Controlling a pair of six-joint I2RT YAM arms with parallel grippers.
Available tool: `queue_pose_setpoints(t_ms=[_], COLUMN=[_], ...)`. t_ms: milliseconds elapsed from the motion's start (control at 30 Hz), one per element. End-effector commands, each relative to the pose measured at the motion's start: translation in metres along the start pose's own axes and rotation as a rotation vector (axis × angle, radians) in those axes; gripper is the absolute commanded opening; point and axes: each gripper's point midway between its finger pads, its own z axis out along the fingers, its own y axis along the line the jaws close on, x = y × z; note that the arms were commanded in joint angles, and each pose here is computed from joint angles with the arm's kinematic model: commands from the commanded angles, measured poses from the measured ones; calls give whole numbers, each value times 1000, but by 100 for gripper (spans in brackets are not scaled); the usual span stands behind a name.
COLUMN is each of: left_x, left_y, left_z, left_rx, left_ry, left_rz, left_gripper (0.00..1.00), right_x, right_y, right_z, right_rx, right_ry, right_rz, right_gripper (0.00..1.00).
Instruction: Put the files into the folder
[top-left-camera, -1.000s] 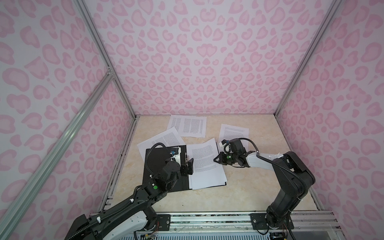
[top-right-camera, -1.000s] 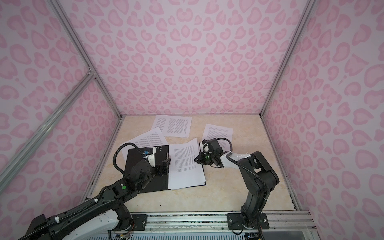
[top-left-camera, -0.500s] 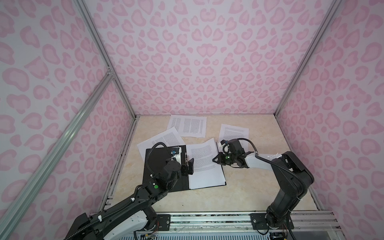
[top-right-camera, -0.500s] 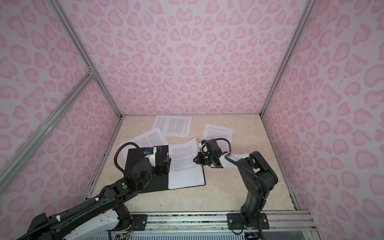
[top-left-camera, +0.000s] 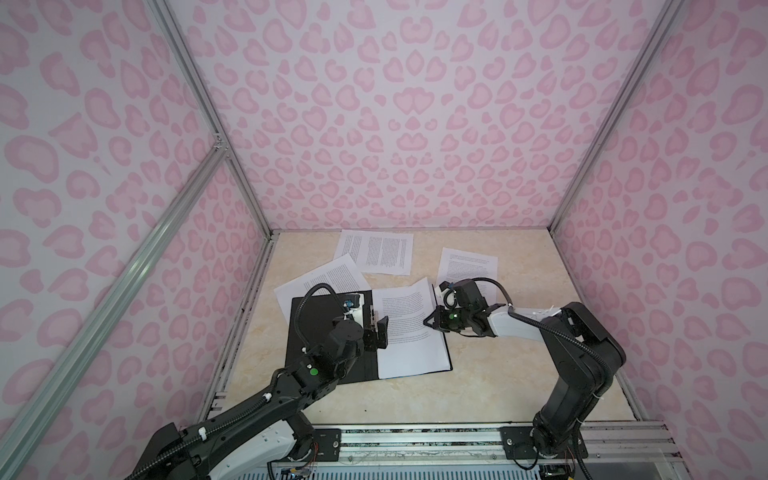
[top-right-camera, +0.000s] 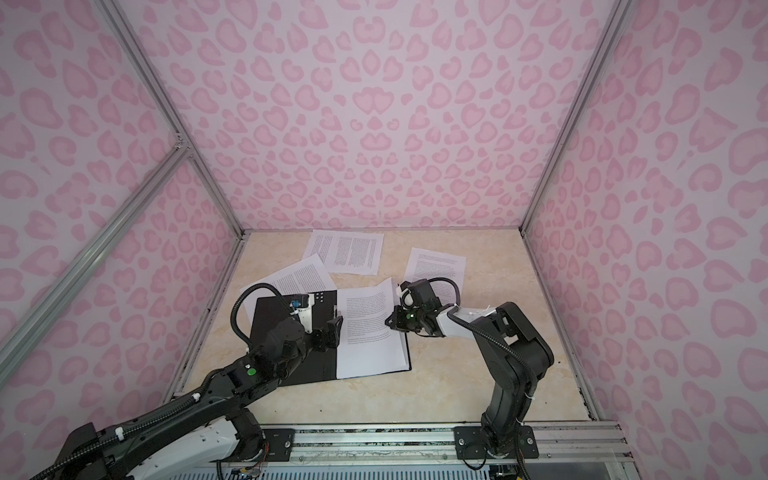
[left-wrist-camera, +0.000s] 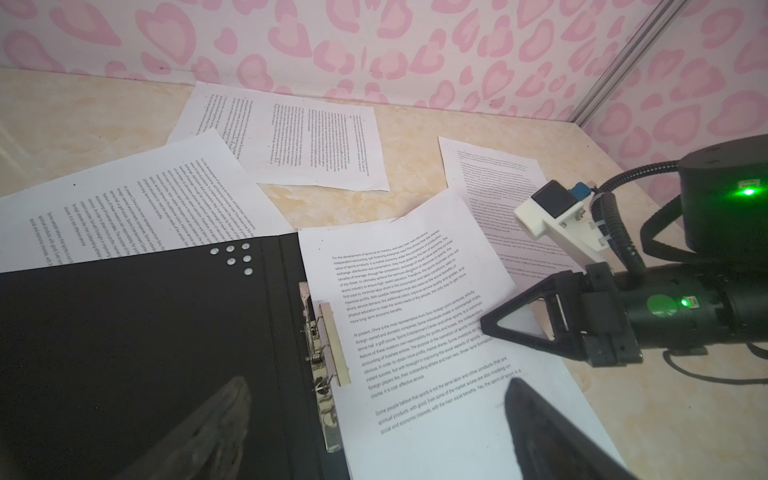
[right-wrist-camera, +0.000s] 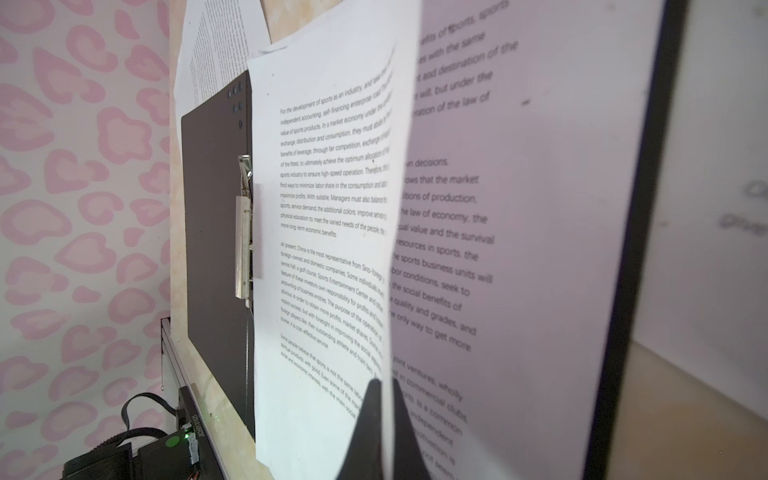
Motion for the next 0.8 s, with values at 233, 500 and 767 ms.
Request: queue_pose_setpoints(t_ms=[233, 500, 767], left_x=[-6, -6, -6], left_y=[-4, -4, -4], left_z=[0, 0, 1], left_rx=[11, 12, 10], left_ry=[-13, -13, -9], left_rz=[-10, -10, -8], left_gripper=[97, 97, 97], right_x=[1, 2, 2], right_y=[-1, 1, 1], right_z=[3, 3, 1], right_rx=[-5, -7, -2], right_ry=[-6, -6, -10], right_rz=[-3, -7, -12], right_gripper=[0, 5, 18])
